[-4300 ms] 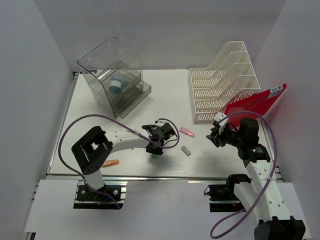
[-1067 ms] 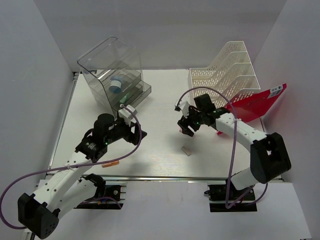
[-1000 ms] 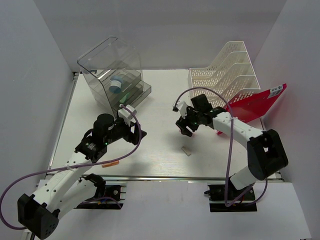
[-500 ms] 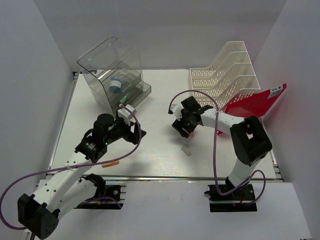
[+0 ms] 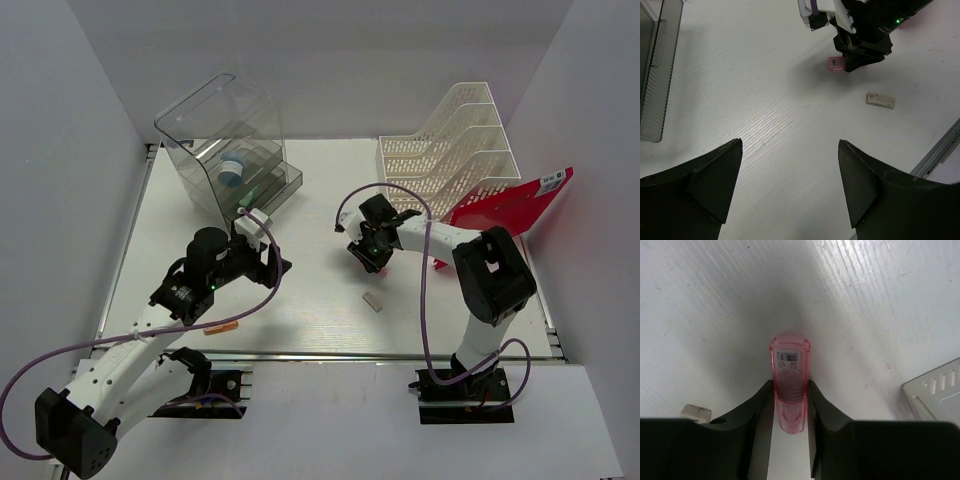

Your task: Organize the desk

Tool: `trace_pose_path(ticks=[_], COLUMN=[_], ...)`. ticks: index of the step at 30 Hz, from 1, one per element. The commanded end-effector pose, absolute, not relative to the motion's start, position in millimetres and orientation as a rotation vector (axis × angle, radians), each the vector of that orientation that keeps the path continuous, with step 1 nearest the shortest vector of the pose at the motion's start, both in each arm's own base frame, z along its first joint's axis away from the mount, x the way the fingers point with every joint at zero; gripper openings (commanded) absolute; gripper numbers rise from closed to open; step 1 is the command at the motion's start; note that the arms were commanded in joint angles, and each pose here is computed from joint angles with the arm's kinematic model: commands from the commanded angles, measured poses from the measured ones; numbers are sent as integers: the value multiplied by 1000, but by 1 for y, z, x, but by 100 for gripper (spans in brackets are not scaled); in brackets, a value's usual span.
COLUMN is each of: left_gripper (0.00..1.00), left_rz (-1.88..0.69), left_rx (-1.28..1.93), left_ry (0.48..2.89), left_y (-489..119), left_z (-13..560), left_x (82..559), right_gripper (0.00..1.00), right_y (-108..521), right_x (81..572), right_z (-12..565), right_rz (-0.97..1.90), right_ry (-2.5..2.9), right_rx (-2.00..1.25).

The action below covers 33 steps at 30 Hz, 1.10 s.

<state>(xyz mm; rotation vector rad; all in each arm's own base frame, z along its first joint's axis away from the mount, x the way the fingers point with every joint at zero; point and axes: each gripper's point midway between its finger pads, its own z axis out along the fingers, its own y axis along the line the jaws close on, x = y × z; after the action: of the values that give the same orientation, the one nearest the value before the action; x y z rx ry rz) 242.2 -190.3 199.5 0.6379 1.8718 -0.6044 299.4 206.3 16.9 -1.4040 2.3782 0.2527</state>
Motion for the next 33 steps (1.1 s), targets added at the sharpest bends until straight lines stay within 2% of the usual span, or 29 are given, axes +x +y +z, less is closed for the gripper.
trace_pose_path(ticks=[1, 2, 7, 14, 23, 26, 33], left_gripper=[87, 87, 87, 86, 86, 86, 86], left_rz=[-589, -590, -579, -534, -456, -407, -400], left_rx=[622, 622, 602, 531, 401, 333, 280], left_ry=[1837, 1834, 1816, 1770, 1653, 1621, 1572], left_y=[-187, -187, -184, -173, -148, -134, -125], left_z=[206, 207, 212, 224, 252, 261, 272], left_x=[243, 243, 244, 247, 245, 247, 242], right_gripper=[28, 21, 0, 0, 0, 0, 0], right_y=[203, 202, 207, 254, 345, 377, 429], right_x=[293, 293, 305, 354, 429, 443, 453], right_z=[8, 8, 29, 101, 166, 192, 210], right_rz=[261, 256, 230, 154, -45, -140, -261], right_ry=[2418, 2415, 2339, 1970, 1556, 1359, 1073], right_rx=[-1449, -1456, -1556, -1822, -1868, -1845, -1827])
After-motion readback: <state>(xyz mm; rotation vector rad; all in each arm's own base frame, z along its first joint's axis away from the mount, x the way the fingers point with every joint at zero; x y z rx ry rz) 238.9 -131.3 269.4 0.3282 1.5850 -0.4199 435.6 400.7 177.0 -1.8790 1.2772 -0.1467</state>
